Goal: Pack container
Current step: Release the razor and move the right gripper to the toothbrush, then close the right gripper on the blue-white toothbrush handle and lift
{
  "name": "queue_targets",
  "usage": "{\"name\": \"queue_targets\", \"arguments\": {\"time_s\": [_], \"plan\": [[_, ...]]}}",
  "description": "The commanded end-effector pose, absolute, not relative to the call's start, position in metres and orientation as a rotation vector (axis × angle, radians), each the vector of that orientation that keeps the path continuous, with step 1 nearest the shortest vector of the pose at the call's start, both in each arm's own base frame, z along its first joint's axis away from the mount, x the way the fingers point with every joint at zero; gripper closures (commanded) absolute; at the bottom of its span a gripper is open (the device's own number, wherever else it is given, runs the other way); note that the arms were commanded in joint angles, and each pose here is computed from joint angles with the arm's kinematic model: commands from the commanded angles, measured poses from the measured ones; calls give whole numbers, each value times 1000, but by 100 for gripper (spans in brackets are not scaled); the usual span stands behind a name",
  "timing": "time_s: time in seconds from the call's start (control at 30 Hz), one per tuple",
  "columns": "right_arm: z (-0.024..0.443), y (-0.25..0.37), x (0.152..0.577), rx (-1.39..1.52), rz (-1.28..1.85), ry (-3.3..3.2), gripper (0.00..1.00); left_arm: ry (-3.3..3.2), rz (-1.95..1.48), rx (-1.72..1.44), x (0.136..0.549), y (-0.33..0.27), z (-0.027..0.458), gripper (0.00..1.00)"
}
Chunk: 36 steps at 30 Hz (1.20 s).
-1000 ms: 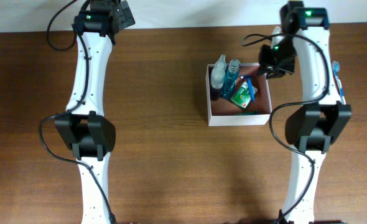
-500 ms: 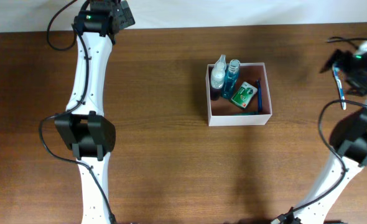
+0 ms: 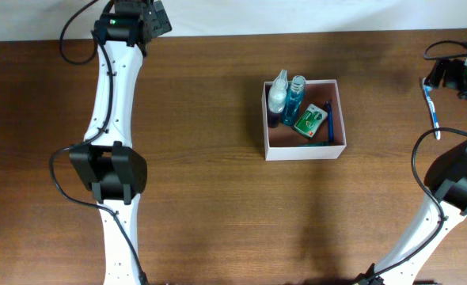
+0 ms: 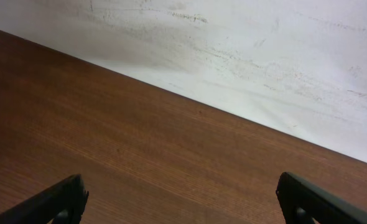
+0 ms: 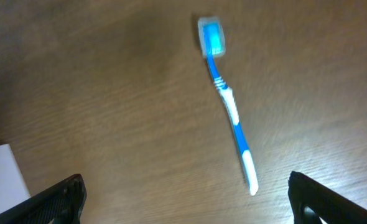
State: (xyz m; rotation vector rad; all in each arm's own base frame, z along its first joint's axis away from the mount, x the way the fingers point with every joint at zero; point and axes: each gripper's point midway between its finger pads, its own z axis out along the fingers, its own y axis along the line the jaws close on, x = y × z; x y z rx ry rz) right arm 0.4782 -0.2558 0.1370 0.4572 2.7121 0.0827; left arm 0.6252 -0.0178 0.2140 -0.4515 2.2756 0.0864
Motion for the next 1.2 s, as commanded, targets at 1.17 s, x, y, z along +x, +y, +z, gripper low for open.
{"name": "queue_targets", "arguments": {"time_s": [1.17], "plan": [[-15,-273,450,291,-25,3012,23,2271,77,-461,626,-18,214,1]]}}
